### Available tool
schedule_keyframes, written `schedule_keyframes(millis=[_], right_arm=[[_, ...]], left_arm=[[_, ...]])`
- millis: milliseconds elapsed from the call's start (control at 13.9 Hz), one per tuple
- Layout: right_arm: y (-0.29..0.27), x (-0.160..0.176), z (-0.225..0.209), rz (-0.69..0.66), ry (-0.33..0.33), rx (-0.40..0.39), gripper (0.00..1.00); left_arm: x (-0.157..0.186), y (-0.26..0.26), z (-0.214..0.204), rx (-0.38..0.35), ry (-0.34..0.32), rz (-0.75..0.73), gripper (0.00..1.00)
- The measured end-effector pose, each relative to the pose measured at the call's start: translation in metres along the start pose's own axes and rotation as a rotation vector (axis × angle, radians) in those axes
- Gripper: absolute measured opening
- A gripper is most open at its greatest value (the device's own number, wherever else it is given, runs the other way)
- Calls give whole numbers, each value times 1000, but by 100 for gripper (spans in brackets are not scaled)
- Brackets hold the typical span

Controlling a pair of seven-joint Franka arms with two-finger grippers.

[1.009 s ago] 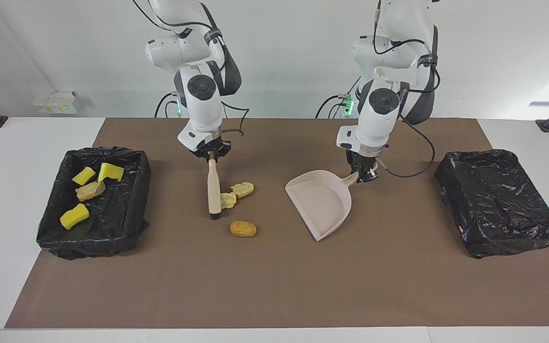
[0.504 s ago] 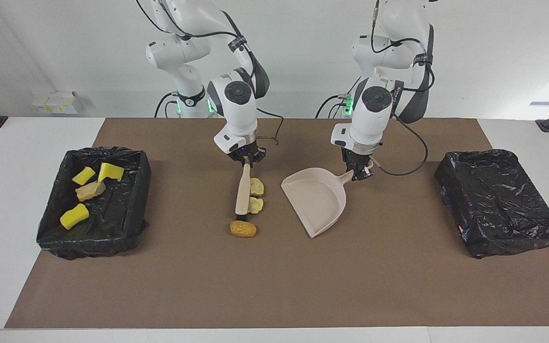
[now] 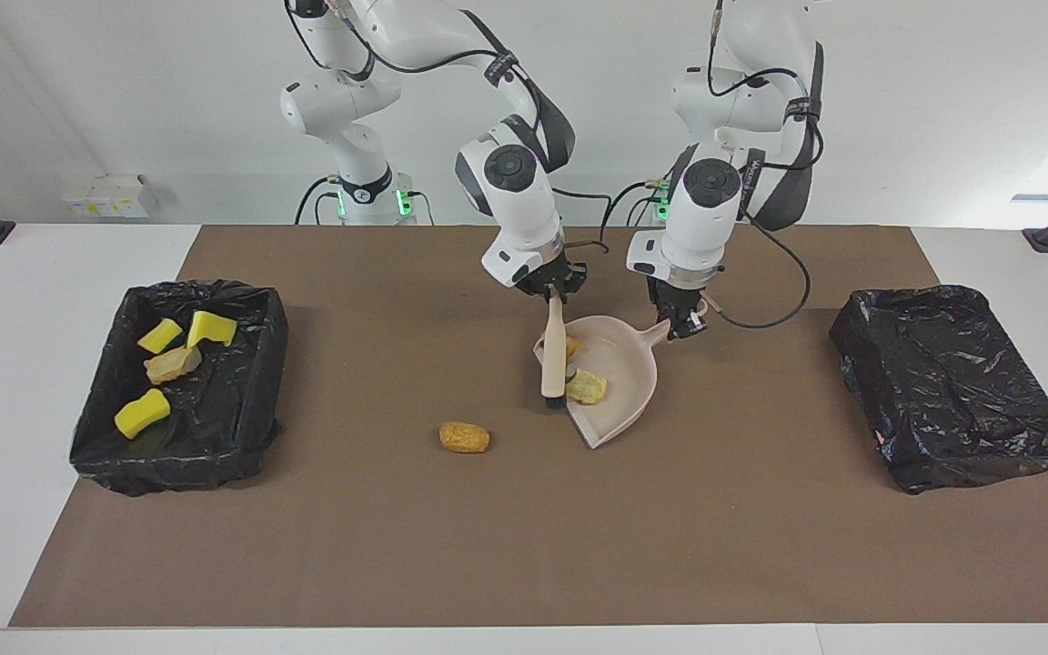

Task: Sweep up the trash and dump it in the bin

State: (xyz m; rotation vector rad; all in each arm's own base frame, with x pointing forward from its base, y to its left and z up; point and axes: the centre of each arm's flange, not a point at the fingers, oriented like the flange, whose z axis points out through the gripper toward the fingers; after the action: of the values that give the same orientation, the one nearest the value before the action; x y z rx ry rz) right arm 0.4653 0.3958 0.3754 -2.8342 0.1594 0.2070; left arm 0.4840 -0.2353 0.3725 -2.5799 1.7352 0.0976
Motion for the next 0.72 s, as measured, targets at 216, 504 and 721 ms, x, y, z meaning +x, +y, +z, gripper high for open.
schedule_keyframes(millis=[216, 504, 721], right_arm=[[-8, 6, -18, 9, -25, 19, 26], [40, 31, -61, 2, -18, -138, 26], [84, 57, -80, 4, 44, -269, 26]], left_arm=[[0, 0, 0, -2, 2, -23, 31], [0, 0, 0, -40, 34, -98, 31], [0, 0, 0, -59, 49, -155, 31]])
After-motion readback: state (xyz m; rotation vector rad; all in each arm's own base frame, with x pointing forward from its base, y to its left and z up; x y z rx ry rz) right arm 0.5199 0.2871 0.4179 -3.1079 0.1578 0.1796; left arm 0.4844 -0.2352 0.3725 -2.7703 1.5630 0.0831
